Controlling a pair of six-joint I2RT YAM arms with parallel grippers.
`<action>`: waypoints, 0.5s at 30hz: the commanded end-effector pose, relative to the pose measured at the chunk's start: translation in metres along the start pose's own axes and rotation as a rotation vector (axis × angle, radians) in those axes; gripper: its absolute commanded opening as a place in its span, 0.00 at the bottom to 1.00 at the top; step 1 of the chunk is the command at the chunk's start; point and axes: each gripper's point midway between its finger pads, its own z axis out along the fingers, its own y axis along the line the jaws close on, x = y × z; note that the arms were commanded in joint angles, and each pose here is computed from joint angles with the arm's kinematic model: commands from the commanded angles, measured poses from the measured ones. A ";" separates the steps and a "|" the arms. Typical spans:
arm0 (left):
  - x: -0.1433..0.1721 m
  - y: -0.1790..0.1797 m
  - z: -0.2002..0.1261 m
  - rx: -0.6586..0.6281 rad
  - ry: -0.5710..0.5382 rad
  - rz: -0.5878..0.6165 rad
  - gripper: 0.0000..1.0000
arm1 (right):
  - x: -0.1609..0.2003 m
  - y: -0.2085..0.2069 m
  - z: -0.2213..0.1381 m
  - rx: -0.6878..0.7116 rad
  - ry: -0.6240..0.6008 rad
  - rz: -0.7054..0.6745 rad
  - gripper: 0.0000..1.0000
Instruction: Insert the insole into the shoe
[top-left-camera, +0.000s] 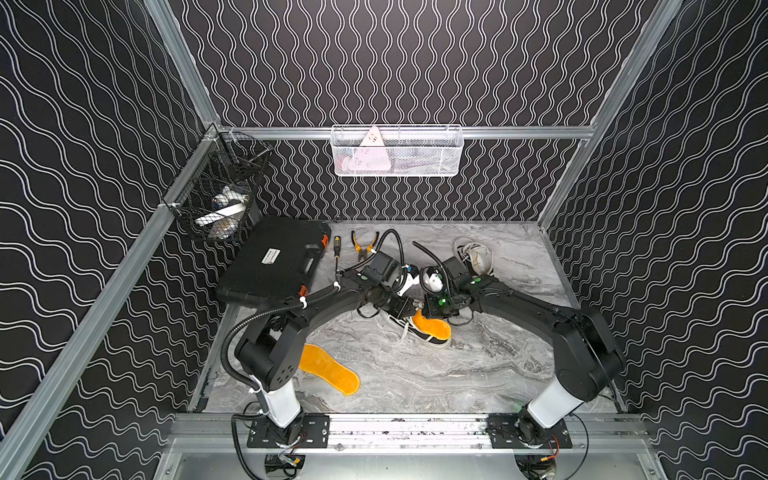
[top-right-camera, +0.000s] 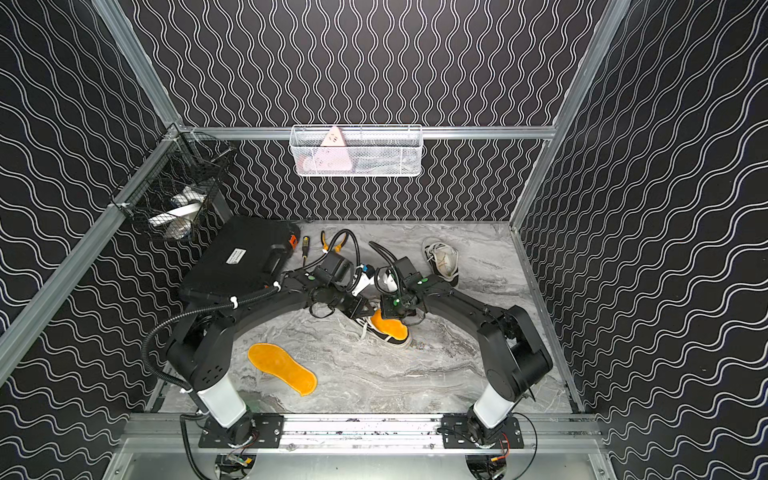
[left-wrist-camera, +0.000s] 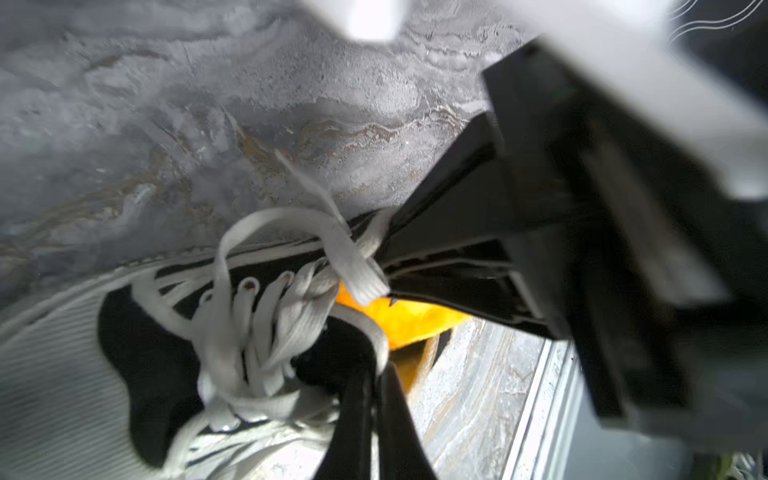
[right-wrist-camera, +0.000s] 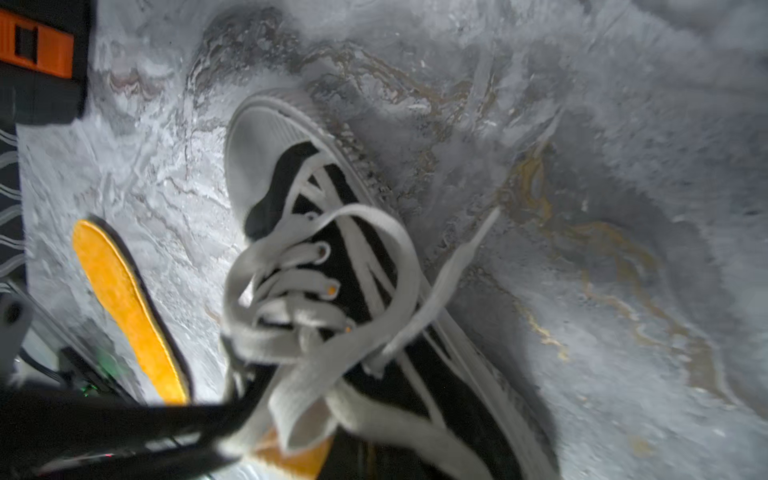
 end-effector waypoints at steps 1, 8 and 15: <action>-0.018 0.002 -0.006 -0.028 -0.080 -0.010 0.00 | -0.008 0.006 0.003 -0.031 -0.016 0.102 0.12; -0.021 0.021 -0.011 -0.140 -0.137 -0.095 0.00 | -0.014 -0.013 -0.039 0.027 -0.036 0.151 0.41; -0.020 0.025 -0.013 -0.167 -0.155 -0.126 0.00 | 0.025 -0.037 -0.059 0.112 0.079 0.202 0.49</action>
